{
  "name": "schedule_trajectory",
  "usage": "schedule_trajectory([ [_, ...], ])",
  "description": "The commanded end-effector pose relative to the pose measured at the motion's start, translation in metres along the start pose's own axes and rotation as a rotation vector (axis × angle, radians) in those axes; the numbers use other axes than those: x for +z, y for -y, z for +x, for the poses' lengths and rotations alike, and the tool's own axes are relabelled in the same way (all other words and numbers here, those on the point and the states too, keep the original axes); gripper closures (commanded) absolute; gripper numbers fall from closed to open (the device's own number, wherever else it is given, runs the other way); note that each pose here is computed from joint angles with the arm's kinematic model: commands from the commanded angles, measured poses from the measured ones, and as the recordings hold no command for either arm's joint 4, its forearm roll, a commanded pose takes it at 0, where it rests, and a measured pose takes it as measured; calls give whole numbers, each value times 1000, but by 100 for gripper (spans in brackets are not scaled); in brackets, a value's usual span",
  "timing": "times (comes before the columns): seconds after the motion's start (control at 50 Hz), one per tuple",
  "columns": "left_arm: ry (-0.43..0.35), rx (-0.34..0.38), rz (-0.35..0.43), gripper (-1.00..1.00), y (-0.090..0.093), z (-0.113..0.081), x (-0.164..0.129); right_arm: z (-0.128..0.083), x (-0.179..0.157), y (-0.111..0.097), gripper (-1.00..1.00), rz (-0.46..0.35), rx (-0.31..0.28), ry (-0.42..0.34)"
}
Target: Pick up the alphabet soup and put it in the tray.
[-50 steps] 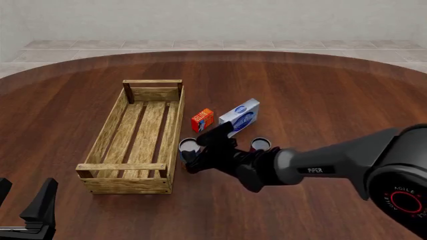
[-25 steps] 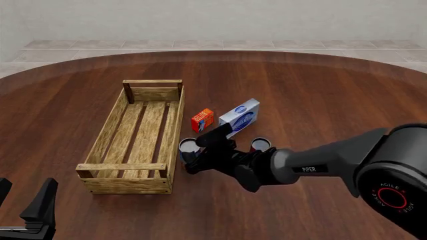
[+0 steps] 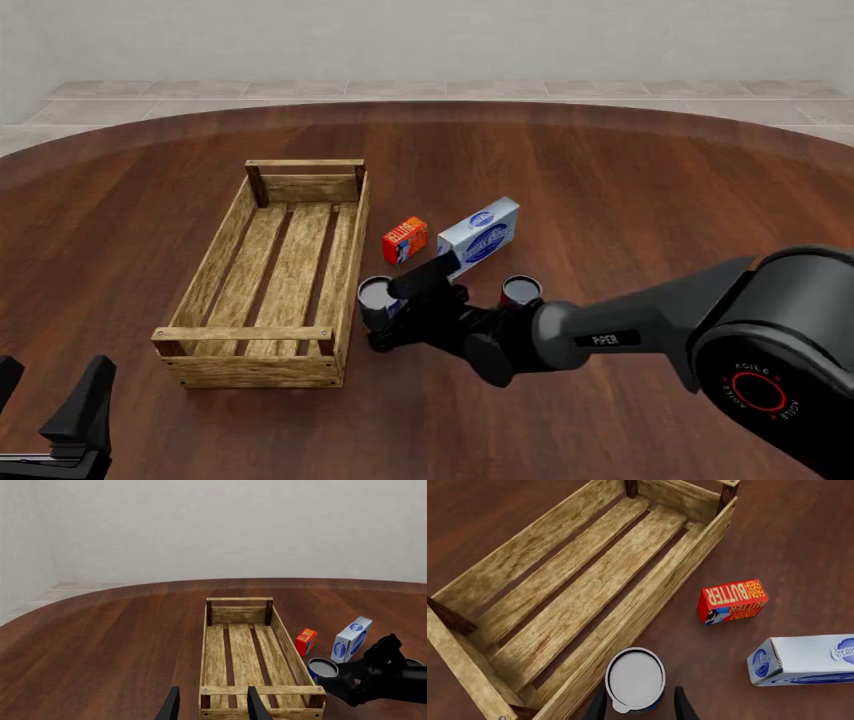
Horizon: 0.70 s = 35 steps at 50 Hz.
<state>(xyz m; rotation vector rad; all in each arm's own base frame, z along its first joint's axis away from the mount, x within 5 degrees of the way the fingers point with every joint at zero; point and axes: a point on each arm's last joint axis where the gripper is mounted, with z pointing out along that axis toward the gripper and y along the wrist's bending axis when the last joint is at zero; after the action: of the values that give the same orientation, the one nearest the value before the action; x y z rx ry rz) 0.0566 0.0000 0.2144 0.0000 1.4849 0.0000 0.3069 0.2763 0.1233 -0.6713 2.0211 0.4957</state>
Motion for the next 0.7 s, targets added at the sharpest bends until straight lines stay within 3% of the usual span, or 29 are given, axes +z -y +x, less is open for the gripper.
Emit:
schedule_trajectory([
  [0.02, 0, 0, 0, -100, 0, 0, 0, 7, 6, 3, 100, 6, 2, -9],
  [0.48, 0, 0, 0, -100, 0, 0, 0, 10, 2, -2, 100, -4, -4, -14],
  [0.7, 0, 0, 0, -100, 0, 0, 0, -3, -11, -4, 100, -10, -2, 22],
])
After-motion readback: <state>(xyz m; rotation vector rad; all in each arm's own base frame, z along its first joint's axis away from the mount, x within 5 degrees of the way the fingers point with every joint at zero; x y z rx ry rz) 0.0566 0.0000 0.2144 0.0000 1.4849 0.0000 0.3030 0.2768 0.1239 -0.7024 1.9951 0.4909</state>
